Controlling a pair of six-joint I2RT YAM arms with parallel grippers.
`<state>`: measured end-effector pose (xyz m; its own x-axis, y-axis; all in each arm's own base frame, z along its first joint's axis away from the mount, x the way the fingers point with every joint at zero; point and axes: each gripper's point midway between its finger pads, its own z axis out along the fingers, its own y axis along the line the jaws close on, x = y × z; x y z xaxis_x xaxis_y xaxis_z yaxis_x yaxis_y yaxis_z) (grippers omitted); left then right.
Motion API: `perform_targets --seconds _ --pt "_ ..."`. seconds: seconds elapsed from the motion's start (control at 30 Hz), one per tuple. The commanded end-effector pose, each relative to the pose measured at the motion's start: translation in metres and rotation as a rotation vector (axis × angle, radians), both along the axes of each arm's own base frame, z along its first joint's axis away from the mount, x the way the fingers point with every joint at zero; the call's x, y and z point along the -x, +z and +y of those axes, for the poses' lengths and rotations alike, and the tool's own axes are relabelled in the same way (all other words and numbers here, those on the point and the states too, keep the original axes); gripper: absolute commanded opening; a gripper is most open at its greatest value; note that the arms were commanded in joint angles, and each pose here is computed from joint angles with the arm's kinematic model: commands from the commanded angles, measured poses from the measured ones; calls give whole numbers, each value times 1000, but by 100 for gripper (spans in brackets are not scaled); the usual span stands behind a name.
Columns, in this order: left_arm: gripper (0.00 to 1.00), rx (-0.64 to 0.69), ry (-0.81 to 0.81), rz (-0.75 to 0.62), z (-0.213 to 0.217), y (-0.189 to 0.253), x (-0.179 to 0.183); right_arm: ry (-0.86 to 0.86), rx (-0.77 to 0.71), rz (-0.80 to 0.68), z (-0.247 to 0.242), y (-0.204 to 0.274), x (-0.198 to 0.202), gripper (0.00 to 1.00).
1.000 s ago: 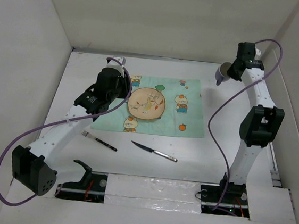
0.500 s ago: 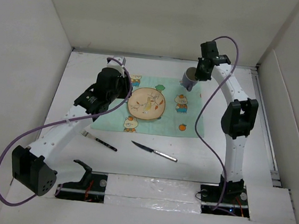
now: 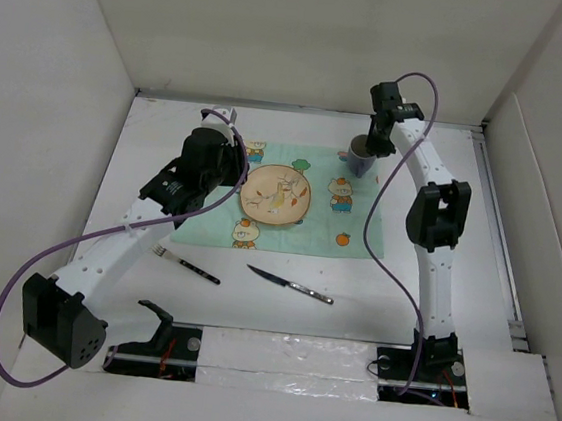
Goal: Set the dinner table for one person
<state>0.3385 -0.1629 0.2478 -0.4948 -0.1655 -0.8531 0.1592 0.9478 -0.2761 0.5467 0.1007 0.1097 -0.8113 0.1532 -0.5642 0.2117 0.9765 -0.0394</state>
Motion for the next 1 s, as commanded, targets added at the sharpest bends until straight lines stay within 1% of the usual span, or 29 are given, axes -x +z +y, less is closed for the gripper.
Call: perform_targets --seconds 0.0,0.07,0.17,0.2,0.27,0.3,0.43,0.47,0.5,0.53,0.57,0.6,0.63,0.67,0.7,0.73,0.77,0.8,0.83,0.87,0.9,0.93,0.97 --pt "29 26 3 -35 0 11 1 -11 19 -94 3 31 -11 23" --pt "29 28 3 -39 0 12 1 -8 11 -91 5 30 -11 23" --pt "29 23 7 -45 1 15 0 -10 -13 -78 4 26 -11 26" --pt "29 23 6 -48 0 16 -1 -14 -30 -90 1 32 -12 34" --pt "29 24 6 -49 0 16 -1 -11 -38 -106 2 41 -13 35" --pt "29 22 5 -51 0 17 -2 -6 -50 -121 4 49 -13 38" --pt "29 25 -6 -58 -3 22 -5 3 -109 -264 -1 114 -17 45" --pt "29 23 -6 -65 -3 25 -6 15 -127 -355 -2 154 -14 45" --pt "29 24 -12 -71 -5 29 -8 29 -130 -362 -2 159 -8 46" --pt "24 17 -16 -79 -5 33 -10 44 -138 -391 -1 172 -2 45" --pt "20 14 -18 -82 -6 35 -11 72 -170 -504 -1 221 13 41" --pt "14 17 -23 -95 -7 43 -12 131 -223 -434 12 194 29 16" --pt "3 16 -27 -98 -8 46 -13 177 -263 -445 19 196 41 5" --pt "0 15 -27 -101 -8 48 -14 267 -308 -501 40 206 52 0" --pt "0 15 -22 -102 -7 52 -15 354 -364 -463 54 192 92 0" --pt "0 16 -22 -105 -7 54 -15 409 -391 -451 65 185 112 0" --pt "0 16 -23 -103 -8 54 -15 498 -420 -457 90 182 134 0" --pt "0 19 -25 -102 -9 55 -15 577 -458 -478 102 192 168 0" --pt "0 17 -21 -103 -8 56 -15 614 -461 -380 111 150 195 0" --pt "0 13 -20 -108 -7 57 -16 644 -468 -327 118 134 217 0" --pt "0 -1 -10 -104 -5 55 -17 720 -484 -272 138 122 248 0" --pt "0 -9 -5 -105 -4 55 -18 748 -482 -242 142 113 268 4" --pt "4 -19 1 -105 -3 54 -21 730 -469 -134 139 81 291 12"
